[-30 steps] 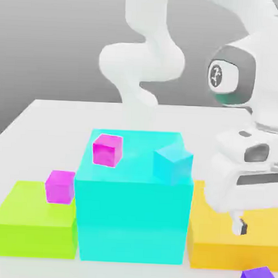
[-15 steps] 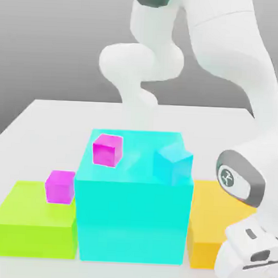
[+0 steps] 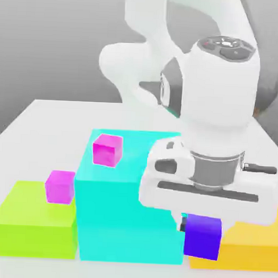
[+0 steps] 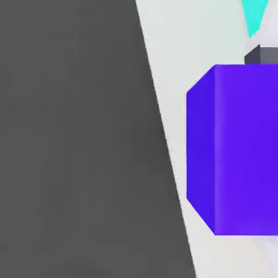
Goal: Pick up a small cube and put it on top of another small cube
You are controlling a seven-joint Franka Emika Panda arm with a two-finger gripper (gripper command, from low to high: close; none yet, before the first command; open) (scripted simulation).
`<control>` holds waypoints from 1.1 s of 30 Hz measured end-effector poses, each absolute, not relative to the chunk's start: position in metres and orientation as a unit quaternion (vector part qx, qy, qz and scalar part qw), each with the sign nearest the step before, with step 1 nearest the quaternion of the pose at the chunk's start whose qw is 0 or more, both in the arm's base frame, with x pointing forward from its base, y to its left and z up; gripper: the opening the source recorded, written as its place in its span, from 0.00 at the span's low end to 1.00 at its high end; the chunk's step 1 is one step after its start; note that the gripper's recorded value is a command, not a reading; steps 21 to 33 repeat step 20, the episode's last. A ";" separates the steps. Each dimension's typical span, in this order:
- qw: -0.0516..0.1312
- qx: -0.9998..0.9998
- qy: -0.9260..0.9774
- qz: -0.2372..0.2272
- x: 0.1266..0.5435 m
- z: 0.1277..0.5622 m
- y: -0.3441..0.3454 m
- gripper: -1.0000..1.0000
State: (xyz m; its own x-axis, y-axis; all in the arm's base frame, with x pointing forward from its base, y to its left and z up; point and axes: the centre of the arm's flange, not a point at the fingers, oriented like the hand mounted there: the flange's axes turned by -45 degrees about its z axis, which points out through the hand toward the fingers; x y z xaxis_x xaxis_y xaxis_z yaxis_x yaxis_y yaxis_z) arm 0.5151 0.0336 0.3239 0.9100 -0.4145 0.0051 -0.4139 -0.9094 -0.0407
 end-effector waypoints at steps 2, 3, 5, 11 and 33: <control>0.023 -0.960 0.280 -0.008 0.502 0.342 -0.011 0.00; 0.025 -0.952 0.306 -0.009 0.493 0.351 -0.025 0.00; 0.025 -0.934 0.355 -0.009 0.473 0.363 -0.053 0.00; 0.011 -0.857 0.515 -0.005 0.374 0.366 -0.154 0.00; 0.001 -0.842 0.539 -0.001 0.346 0.291 -0.173 1.00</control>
